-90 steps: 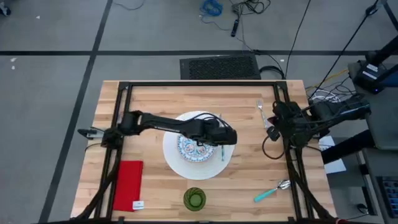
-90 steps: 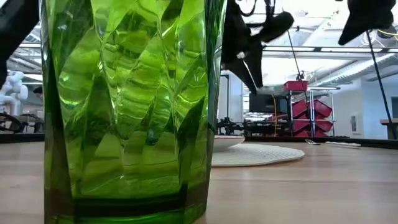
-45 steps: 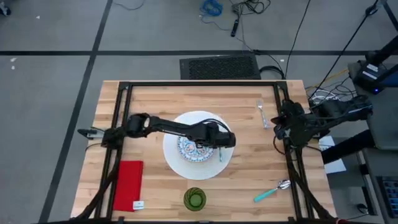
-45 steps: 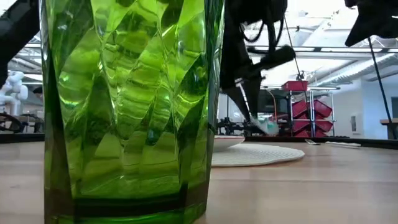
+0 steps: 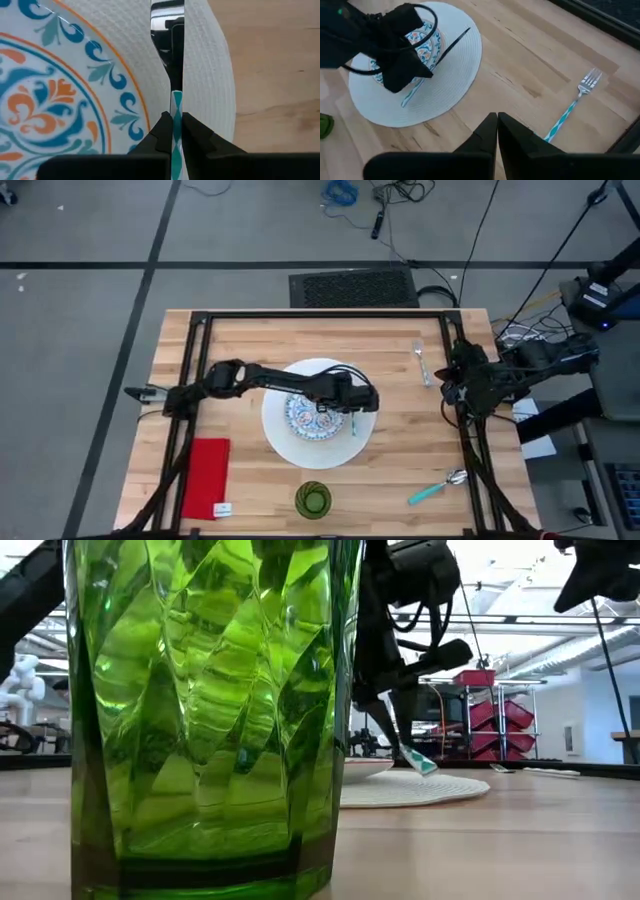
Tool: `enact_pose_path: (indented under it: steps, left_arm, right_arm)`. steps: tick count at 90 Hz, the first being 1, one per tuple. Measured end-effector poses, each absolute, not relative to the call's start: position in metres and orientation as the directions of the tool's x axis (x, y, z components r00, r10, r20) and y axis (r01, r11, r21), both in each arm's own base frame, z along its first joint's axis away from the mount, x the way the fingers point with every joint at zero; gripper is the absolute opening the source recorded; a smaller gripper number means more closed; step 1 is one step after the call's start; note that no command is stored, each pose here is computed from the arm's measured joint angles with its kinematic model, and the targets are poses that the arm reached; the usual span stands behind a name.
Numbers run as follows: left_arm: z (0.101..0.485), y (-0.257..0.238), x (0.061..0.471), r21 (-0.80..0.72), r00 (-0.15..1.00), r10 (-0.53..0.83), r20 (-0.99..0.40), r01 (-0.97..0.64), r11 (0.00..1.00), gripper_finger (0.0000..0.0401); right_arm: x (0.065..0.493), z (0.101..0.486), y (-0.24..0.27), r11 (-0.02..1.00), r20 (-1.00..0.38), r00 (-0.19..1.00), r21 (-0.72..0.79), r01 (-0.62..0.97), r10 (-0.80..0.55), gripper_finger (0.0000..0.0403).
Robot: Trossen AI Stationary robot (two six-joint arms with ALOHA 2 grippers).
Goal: Set table place
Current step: Put the white table knife to the right side of the blue patterned plate on the white tablemat
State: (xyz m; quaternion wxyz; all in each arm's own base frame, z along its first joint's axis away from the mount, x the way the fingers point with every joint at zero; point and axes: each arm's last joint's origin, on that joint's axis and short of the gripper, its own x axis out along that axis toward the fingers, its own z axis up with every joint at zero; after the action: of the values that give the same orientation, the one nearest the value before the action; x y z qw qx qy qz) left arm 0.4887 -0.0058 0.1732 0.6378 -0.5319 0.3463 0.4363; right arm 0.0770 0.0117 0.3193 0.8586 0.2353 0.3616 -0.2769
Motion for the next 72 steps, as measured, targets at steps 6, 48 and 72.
enact_pose_path:
  steps: [6, 48, 72]
  left_arm:
    - [0.1684, -0.0052, 0.4892, -0.366, 0.37, 0.181, -0.911, -0.929, 0.058, 0.0005]
    - [0.1653, -0.0046, 0.491, -0.374, 0.377, 0.166, -0.911, -0.926, 0.05, 0.0055]
    - [0.1654, -0.0048, 0.4911, -0.375, 0.378, 0.167, -0.91, -0.925, 0.051, 0.007]
  right_arm:
    - [0.077, 0.3193, 0.0117, 0.736, -0.752, 0.585, 0.204, 0.646, -0.305, 0.0]
    - [0.0769, 0.3193, 0.0117, 0.739, -0.753, 0.584, 0.202, 0.643, -0.303, 0.0]
    - [0.0769, 0.3193, 0.0117, 0.739, -0.753, 0.584, 0.202, 0.643, -0.303, 0.0]
